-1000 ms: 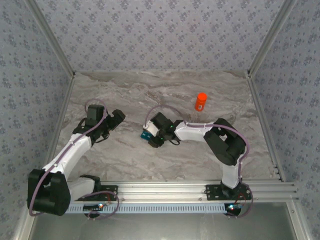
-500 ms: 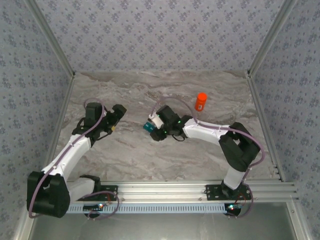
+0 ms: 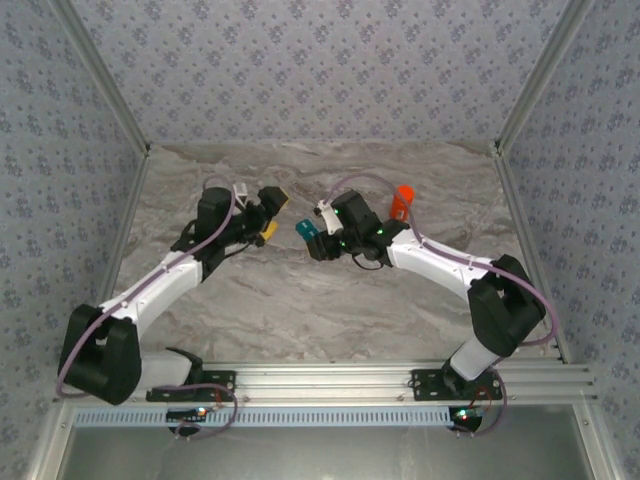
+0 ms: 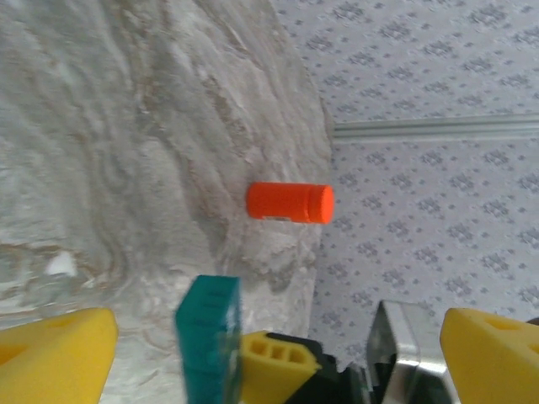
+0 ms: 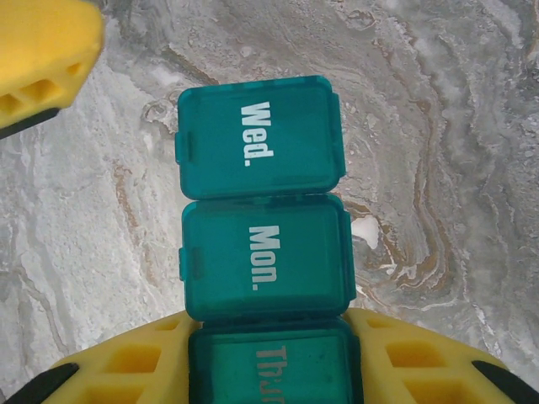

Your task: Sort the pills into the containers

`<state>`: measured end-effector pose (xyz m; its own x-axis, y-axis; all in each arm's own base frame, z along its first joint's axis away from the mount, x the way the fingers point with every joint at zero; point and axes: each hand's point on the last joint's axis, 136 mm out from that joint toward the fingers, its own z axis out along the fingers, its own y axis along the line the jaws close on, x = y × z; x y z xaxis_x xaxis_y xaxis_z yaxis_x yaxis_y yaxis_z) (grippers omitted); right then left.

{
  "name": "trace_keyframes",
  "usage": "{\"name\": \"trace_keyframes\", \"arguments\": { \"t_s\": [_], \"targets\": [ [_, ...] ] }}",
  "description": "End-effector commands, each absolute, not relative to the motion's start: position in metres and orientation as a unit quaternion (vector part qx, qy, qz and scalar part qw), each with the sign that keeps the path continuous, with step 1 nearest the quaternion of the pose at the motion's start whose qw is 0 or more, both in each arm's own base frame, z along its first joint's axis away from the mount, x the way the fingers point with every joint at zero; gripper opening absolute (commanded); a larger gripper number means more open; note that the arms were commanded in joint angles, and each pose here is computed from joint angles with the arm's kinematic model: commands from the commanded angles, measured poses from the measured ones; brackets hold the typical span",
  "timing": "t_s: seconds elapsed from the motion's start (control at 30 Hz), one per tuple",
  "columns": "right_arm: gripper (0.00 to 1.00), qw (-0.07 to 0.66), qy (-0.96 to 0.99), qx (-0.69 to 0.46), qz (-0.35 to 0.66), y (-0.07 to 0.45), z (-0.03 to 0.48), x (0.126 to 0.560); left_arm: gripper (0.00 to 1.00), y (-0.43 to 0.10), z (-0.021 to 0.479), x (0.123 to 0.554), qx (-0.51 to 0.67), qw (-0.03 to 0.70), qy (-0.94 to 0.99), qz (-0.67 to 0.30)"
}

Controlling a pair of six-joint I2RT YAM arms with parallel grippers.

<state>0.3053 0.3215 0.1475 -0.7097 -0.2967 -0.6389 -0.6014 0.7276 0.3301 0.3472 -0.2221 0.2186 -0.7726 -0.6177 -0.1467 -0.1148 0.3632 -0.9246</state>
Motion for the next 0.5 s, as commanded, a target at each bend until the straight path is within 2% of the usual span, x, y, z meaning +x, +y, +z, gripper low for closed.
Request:
{"name": "trace_keyframes", "arguments": {
  "t_s": [0.0, 0.47],
  "targets": [
    [0.33, 0.296, 0.878, -0.241, 0.289, 0.325, 0.171, 0.305, 0.98, -0.241, 0.249, 0.353, -0.208, 0.253, 0.767, -0.552],
    [0.32, 0.305, 0.879, -0.231, 0.286, 0.322, 0.174, 0.308, 0.98, -0.264, 0.232, 0.341, -0.207, 0.231, 0.775, -0.550]
  ]
}}
